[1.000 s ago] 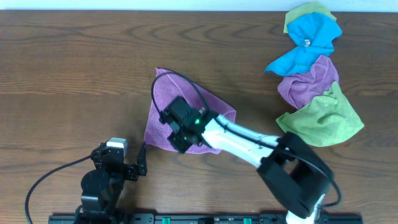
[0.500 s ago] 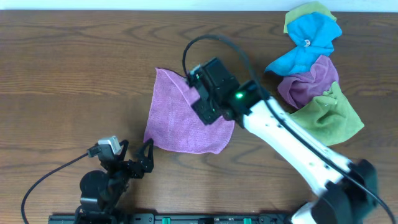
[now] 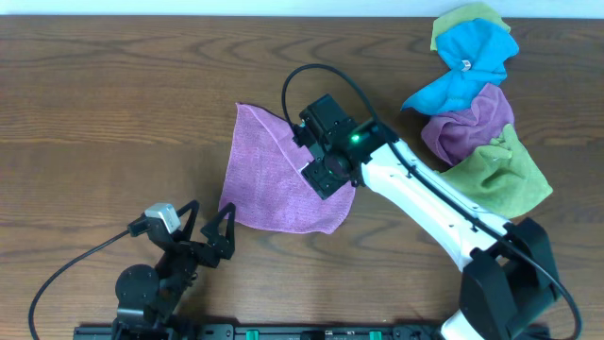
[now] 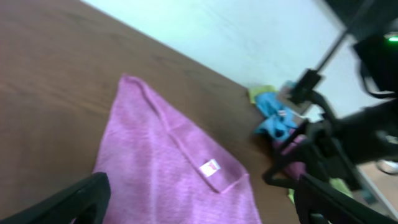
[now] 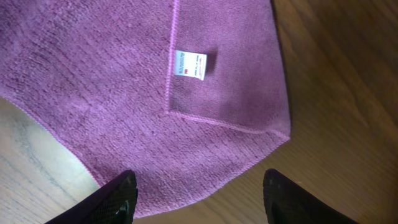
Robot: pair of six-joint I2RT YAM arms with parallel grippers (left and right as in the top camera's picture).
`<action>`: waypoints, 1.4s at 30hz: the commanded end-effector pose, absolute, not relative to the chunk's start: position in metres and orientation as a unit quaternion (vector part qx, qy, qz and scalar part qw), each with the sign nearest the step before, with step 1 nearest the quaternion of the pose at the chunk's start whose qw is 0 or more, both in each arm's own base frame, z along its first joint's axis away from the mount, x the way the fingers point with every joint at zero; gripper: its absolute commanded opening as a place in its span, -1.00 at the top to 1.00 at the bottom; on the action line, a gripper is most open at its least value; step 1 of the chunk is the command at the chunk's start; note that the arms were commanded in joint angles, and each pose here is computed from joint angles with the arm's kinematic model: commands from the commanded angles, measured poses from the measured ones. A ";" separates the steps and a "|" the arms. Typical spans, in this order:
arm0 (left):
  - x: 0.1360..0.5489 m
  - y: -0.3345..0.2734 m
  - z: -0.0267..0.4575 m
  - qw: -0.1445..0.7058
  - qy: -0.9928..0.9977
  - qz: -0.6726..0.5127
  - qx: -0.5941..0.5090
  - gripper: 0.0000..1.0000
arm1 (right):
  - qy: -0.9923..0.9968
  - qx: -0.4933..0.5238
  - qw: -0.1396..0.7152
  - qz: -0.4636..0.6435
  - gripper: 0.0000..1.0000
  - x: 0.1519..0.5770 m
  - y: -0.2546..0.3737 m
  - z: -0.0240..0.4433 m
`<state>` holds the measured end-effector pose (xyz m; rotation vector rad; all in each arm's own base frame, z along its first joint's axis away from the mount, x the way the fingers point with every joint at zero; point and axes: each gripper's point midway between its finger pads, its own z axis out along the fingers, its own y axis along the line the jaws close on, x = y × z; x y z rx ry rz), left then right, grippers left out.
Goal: Fold the cloth
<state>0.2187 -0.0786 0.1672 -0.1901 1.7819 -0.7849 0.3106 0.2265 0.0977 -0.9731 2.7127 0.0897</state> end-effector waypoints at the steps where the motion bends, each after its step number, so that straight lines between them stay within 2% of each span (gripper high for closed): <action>1: 0.216 -0.086 0.164 0.547 0.757 -0.350 -0.068 -0.69 | 0.931 -0.336 0.140 0.035 -0.31 0.316 0.223 0.106; 3: 0.218 -0.084 0.158 0.545 0.760 -0.346 -0.073 -0.55 | 0.933 -0.328 0.143 0.035 -0.30 0.321 0.218 0.106; 6: 0.223 -0.082 0.154 0.542 0.758 -0.351 -0.092 -0.07 | 0.937 -0.314 0.149 0.034 -0.28 0.329 0.210 0.107; 9: 0.228 -0.081 0.164 0.538 0.740 -0.382 -0.133 0.74 | 0.942 -0.298 0.150 0.047 -0.25 0.336 0.203 0.108; 10: 0.230 -0.080 0.172 0.546 0.729 -0.390 -0.137 0.89 | 0.943 -0.293 0.149 0.052 -0.25 0.338 0.201 0.108; 16: 0.242 -0.063 0.195 0.594 0.689 -0.377 -0.173 0.89 | 0.952 -0.265 0.147 0.050 -0.20 0.347 0.180 0.108; 20: 0.249 -0.064 0.179 0.561 0.707 -0.381 -0.200 0.89 | 0.954 -0.249 0.156 0.056 -0.19 0.357 0.172 0.109; 26: 0.264 -0.086 0.178 0.521 0.755 -0.376 -0.132 0.89 | 0.952 -0.231 0.186 0.081 -0.11 0.375 0.168 0.116; 30: 0.280 -0.092 0.163 0.466 0.817 -0.326 -0.094 0.89 | 0.951 -0.230 0.189 0.085 -0.01 0.377 0.167 0.117; 35: 0.294 -0.094 0.122 0.360 0.894 -0.263 -0.057 0.89 | 0.945 -0.250 0.195 0.076 -0.04 0.379 0.168 0.117; 42: 0.286 -0.110 0.067 0.248 0.937 -0.242 -0.033 0.89 | 0.941 -0.247 0.216 0.079 -0.01 0.389 0.169 0.121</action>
